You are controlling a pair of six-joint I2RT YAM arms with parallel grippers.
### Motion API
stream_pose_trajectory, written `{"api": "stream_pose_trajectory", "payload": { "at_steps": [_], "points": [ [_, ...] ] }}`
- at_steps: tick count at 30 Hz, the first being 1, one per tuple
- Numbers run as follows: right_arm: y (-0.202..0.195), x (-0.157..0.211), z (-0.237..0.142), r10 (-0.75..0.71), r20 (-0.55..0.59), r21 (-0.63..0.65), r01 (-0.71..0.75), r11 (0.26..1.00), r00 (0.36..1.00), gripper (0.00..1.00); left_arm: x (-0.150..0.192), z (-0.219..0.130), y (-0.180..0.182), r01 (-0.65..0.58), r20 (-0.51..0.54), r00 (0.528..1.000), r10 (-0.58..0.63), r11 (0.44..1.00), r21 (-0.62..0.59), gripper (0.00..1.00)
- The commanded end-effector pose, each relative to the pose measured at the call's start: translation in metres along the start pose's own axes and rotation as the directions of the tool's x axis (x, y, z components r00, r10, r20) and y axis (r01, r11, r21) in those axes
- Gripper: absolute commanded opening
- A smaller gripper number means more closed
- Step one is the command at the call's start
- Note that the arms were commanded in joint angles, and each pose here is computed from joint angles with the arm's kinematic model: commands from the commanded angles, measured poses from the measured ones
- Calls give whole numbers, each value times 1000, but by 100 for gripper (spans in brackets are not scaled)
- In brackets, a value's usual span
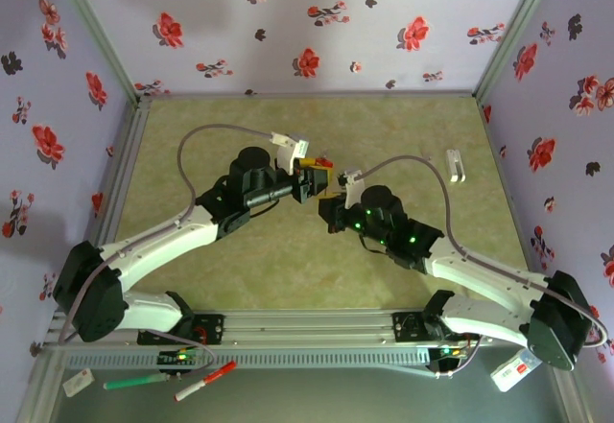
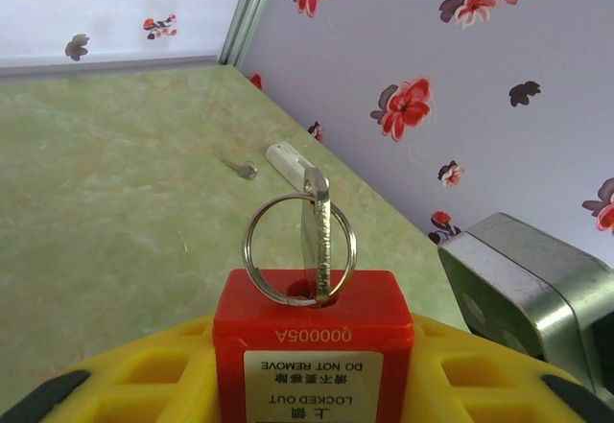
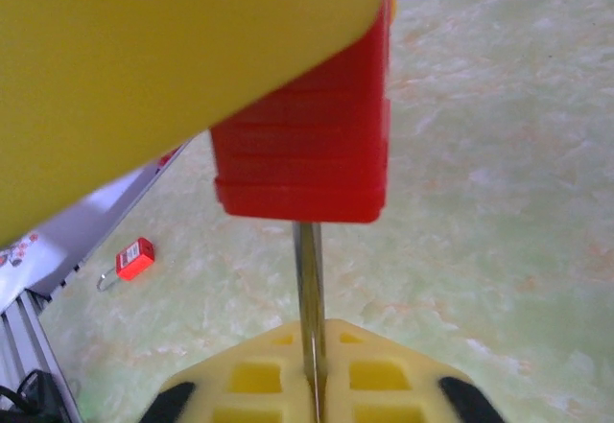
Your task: Unlock with the key
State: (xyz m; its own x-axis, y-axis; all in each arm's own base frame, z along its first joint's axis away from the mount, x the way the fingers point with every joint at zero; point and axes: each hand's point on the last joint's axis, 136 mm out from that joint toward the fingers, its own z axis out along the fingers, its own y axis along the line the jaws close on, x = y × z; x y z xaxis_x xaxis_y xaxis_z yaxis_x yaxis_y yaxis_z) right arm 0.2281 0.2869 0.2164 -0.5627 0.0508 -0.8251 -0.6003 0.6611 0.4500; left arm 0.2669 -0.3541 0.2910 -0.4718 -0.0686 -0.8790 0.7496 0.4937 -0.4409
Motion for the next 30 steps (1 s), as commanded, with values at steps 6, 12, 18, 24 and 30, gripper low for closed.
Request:
{"api": "stream_pose_trajectory", "payload": {
  "at_steps": [6,12,18,24,30],
  "points": [
    [-58,8,-41,88,-30,327,-74,942,996,89,-46,-21,-14,-145,136,980,143,989,7,0],
    [-88,0,-79,164,35,419,-163,893,986,99,-19,-12,8,-260,11,965,262,963,-72,0],
    [-105,-3,-101,181,56,485,-186,854,982,99,25,2,44,-450,-242,878,414,886,-115,0],
    [-100,-6,-105,180,40,476,-177,861,983,99,69,17,84,-619,-471,716,515,780,-89,0],
    [-103,0,-112,186,38,488,-181,854,982,99,100,40,112,-742,-583,558,591,669,-33,0]
  ]
}}
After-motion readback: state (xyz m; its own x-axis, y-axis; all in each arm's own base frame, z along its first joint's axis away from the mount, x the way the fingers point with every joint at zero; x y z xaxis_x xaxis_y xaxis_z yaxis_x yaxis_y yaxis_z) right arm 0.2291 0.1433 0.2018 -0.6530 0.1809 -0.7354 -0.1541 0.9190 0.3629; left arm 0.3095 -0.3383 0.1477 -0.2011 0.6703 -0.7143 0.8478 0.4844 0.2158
